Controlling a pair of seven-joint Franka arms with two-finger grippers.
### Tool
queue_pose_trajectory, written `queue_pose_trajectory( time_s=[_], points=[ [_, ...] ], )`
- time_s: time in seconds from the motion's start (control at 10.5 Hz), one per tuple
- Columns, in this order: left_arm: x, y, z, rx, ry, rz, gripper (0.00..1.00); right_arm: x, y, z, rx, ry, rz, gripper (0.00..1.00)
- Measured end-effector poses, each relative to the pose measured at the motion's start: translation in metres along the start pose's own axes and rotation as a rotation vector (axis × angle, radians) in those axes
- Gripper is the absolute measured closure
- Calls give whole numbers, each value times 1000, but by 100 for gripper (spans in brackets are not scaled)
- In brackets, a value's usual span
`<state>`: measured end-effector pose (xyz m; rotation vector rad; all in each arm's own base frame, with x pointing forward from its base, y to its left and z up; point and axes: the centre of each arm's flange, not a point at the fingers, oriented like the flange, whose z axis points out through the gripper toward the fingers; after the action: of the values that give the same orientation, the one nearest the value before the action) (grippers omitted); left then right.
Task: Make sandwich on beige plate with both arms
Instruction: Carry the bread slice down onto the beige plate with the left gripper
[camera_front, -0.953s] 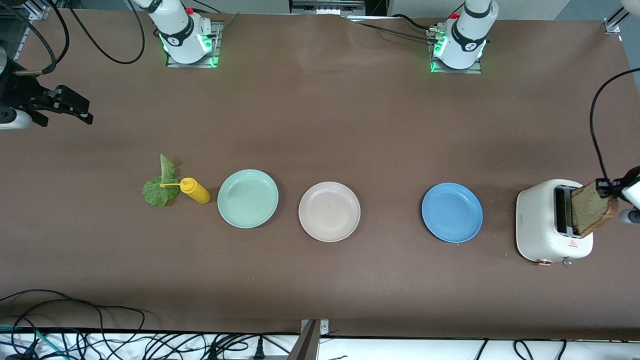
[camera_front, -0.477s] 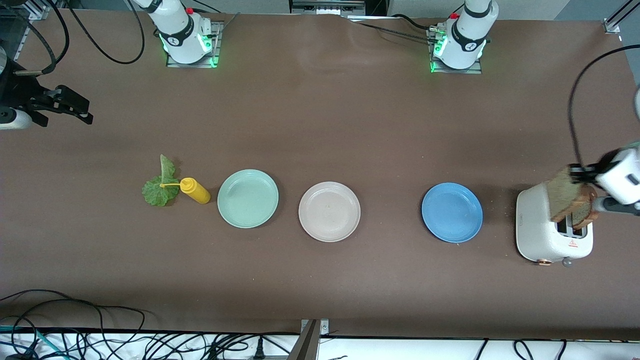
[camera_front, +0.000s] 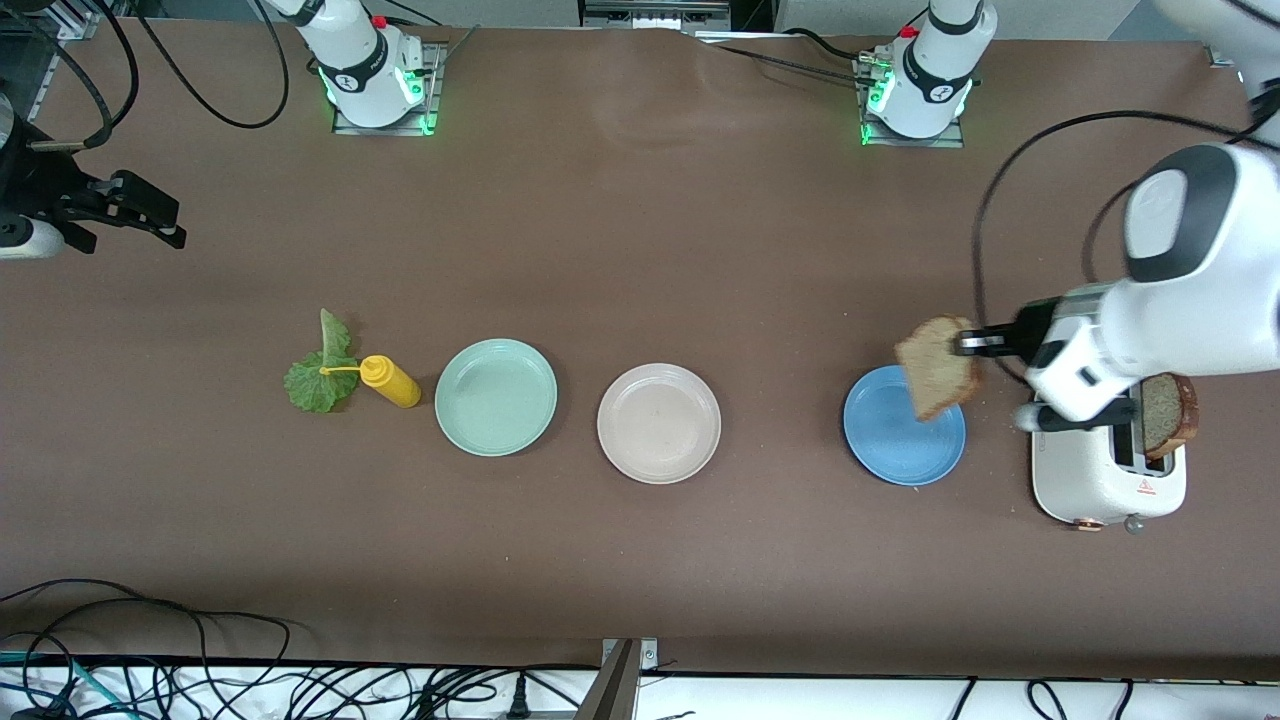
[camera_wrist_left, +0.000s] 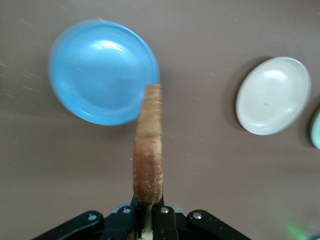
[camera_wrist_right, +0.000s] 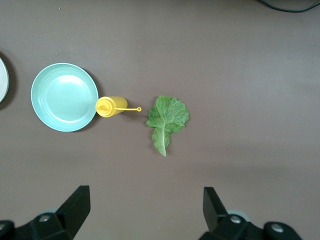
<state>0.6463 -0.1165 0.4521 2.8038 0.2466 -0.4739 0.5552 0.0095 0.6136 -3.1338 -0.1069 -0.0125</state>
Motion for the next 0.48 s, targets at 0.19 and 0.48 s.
queue_pose_trajectory(
  time_s=[0.19, 0.48],
  points=[
    [-2, 47, 30, -115, -55, -50, 91, 0, 0, 0, 0, 1, 0, 0],
    [-7, 122, 71, -197, -13, -96, 91, 0, 0, 0, 0, 1, 0, 0]
  ],
)
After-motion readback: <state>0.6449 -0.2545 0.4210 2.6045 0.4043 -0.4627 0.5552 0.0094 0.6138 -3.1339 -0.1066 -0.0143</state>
